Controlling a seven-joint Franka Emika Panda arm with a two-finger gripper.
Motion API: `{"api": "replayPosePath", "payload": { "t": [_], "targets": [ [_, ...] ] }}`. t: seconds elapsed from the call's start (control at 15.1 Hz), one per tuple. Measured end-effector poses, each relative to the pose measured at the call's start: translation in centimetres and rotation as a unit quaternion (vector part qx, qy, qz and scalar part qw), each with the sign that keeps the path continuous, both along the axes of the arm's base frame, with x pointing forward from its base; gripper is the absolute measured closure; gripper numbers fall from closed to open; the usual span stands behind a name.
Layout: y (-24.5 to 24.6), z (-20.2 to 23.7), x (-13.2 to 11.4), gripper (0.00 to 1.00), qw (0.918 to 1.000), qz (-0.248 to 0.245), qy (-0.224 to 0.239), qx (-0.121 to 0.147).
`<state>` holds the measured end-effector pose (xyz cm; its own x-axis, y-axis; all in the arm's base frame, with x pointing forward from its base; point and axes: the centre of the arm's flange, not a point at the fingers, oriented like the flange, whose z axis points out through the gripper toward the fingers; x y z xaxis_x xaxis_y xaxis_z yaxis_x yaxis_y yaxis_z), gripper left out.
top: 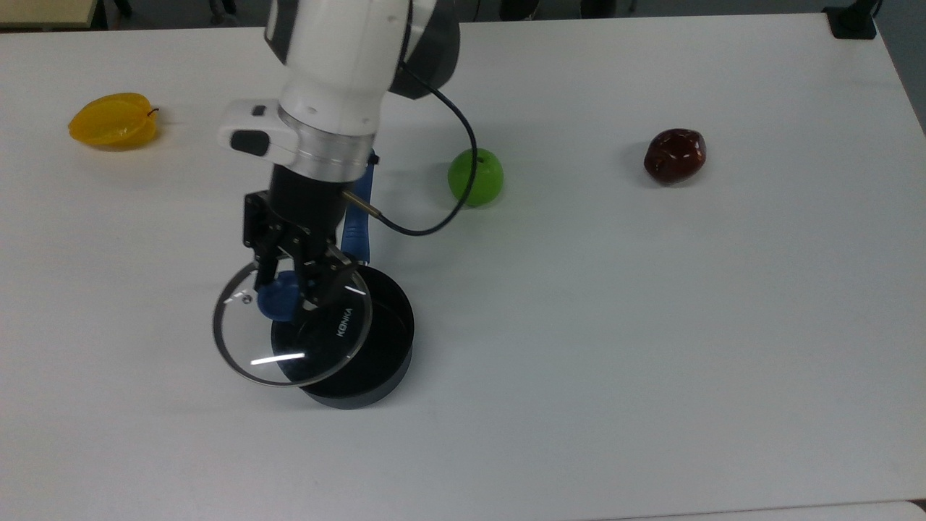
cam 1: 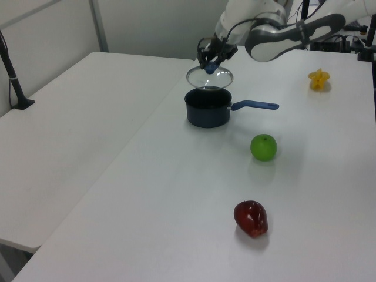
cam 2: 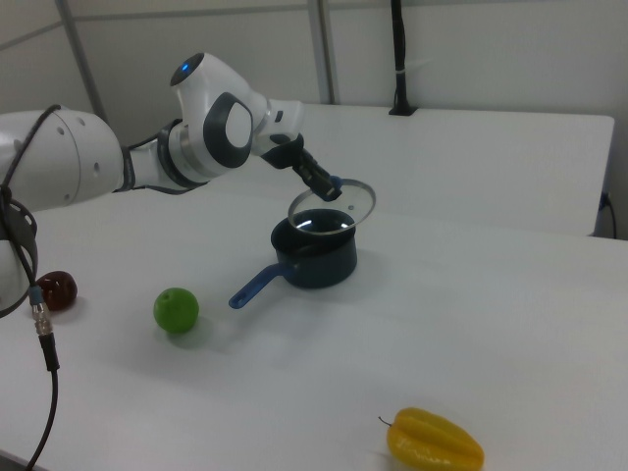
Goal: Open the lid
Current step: 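Lift the glass lid off the saucepan and carry it beside the pan, then lower the glass lid onto the table beside the saucepan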
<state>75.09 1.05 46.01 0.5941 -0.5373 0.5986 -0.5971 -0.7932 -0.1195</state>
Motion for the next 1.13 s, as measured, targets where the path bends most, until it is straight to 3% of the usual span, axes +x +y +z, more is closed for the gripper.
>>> {"api": "replayPosePath", "payload": {
  "t": [0.2, 0.46, 0.66, 1.13],
  "targets": [
    [-4.2, 0.3, -0.7, 0.40, 0.9998, -0.018, 0.007, -0.006],
    [-14.0, -3.2, -2.5, 0.40, 0.9971, -0.060, 0.043, -0.016],
    [-19.5, -4.9, -4.0, 0.40, 0.9965, -0.078, 0.029, -0.012],
    [-21.2, -10.6, -4.7, 0.40, 0.9959, -0.078, 0.045, -0.002]
  ]
}}
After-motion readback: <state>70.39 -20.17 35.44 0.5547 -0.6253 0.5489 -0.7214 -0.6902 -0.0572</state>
